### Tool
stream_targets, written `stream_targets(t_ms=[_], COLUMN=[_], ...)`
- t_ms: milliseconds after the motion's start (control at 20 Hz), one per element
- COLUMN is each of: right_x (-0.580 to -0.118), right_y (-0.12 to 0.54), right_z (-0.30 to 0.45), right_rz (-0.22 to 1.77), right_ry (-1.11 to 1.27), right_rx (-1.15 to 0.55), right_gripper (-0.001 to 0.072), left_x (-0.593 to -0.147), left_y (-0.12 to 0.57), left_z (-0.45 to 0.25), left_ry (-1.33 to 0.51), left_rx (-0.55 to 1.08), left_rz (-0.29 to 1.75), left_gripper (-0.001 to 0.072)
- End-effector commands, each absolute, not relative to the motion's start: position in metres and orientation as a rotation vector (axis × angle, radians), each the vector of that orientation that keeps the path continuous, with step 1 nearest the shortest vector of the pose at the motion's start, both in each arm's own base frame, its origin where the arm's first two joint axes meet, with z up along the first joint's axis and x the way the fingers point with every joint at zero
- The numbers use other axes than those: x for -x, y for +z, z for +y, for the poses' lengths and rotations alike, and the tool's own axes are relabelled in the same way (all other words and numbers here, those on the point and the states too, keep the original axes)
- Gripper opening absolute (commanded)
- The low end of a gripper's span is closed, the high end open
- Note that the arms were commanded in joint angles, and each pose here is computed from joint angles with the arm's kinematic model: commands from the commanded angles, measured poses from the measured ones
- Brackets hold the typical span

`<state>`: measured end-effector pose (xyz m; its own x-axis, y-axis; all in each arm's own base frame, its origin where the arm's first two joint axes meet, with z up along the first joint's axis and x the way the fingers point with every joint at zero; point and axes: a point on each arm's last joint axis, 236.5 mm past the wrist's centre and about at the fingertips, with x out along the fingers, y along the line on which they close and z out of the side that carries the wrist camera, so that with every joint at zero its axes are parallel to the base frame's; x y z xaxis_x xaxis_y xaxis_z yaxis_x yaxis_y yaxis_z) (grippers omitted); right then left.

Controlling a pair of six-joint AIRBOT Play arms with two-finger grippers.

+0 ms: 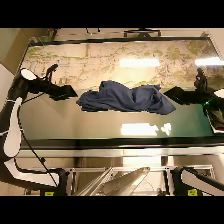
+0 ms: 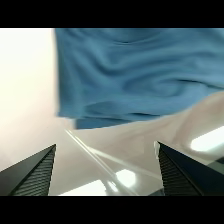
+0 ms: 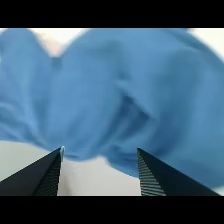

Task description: Fold the shirts.

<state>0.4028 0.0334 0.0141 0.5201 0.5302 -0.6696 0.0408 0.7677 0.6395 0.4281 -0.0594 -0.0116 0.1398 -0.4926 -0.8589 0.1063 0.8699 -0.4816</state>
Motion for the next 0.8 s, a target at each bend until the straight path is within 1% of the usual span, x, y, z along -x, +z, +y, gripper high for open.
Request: stream_targets(t_ms=[0, 250, 300, 350, 400, 650, 700, 750], right_x=[-0.386, -0.386, -0.387, -0.386, -0.386, -0.389, -0.390, -0.391], right_y=[-0.018, -0.050, -0.055, -0.060, -0.064, -0.081, -0.086, -0.090], right_z=[-0.011, -0.023, -0.024, -0.024, -0.024, -0.030, -0.031, -0.032], right_rz=[1.089, 1.141, 1.149, 1.158, 1.168, 1.180, 1.181, 1.185], right_ry=[0.209, 0.167, 0.162, 0.160, 0.160, 0.129, 0.121, 0.118], right_rx=[-0.598, -0.634, -0.640, -0.644, -0.650, -0.660, -0.662, -0.662], right_gripper=[0.0522, 0.0520, 0.0510, 0.0467, 0.0454, 0.0454, 0.0455, 0.0457], left_x=[-0.417, -0.399, -0.398, -0.397, -0.396, -0.407, -0.410, -0.412], left_y=[-0.041, -0.065, -0.073, -0.080, -0.087, -0.104, -0.105, -0.105], left_z=[-0.017, -0.072, -0.080, -0.088, -0.097, -0.134, -0.139, -0.142], left_ry=[-0.383, -0.624, -0.640, -0.656, -0.675, -0.752, -0.759, -0.766], left_rx=[0.457, 0.653, 0.664, 0.666, 0.659, 0.599, 0.594, 0.585], left_rz=[1.442, 1.411, 1.416, 1.432, 1.457, 1.510, 1.515, 1.515], left_gripper=[0.0692, 0.0692, 0.0691, 0.0691, 0.0690, 0.0691, 0.0678, 0.0498])
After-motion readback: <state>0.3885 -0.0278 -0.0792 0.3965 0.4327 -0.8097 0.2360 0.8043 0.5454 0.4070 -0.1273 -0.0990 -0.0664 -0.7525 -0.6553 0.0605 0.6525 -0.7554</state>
